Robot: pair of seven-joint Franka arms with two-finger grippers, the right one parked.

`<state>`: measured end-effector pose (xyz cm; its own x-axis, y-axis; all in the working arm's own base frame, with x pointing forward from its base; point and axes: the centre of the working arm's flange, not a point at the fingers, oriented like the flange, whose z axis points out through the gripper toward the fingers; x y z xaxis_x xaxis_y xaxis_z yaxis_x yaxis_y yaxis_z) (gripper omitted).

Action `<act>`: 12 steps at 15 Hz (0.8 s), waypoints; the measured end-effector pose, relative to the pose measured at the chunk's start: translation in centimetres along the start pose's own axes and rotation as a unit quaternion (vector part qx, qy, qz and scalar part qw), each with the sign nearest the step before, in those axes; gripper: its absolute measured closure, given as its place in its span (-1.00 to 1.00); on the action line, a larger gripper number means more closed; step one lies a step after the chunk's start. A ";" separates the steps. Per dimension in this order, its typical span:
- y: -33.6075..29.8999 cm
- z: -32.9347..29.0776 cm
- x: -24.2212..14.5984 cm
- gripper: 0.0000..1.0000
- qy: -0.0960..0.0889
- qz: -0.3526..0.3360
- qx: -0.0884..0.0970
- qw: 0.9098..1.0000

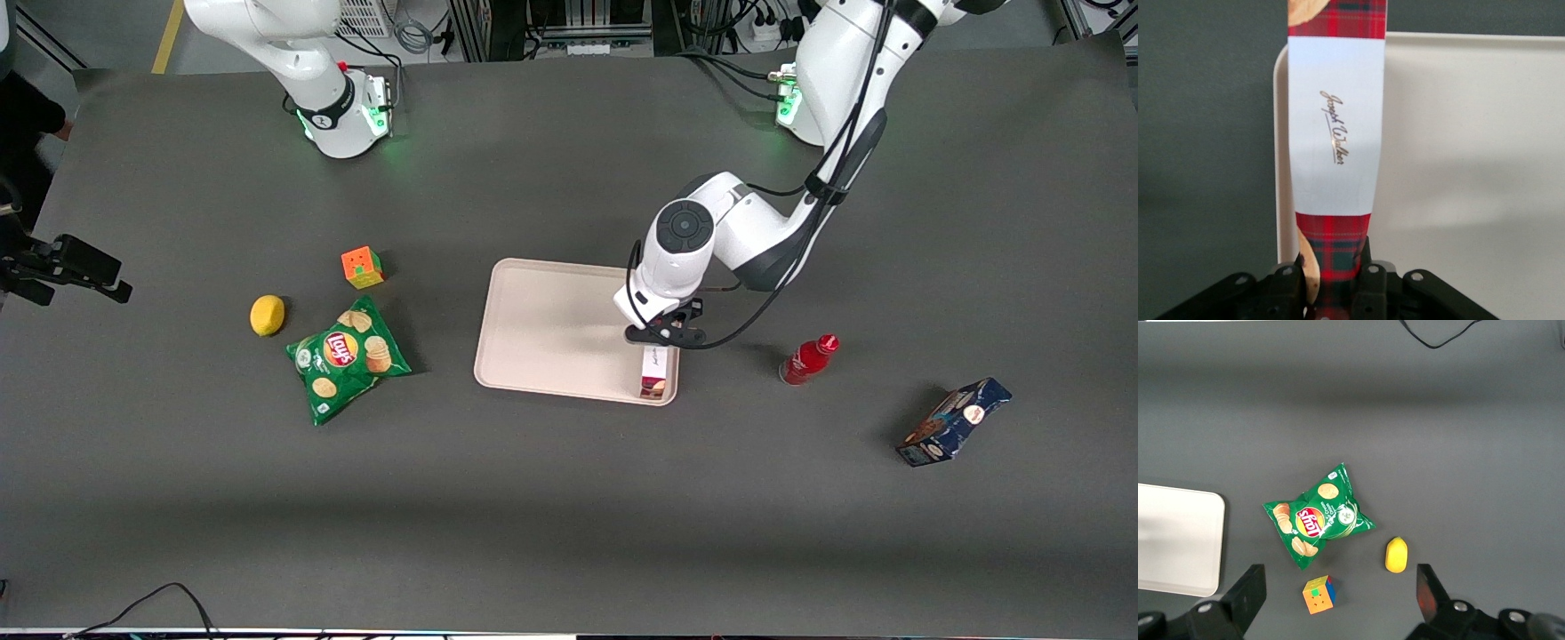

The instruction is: Place red cookie box on tray

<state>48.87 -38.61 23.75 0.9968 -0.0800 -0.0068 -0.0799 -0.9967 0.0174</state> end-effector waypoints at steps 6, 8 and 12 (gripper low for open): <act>-0.2 0.7 0.2 -0.33 0.000 -0.004 0.000 1.000; -0.4 0.6 0.5 -0.71 0.001 -0.007 0.001 1.000; -1.0 -1.7 2.1 -1.00 0.010 -0.014 0.010 1.000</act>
<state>51.08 -37.78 25.42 0.9986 -0.0518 0.0130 -0.0517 -0.9987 -0.0019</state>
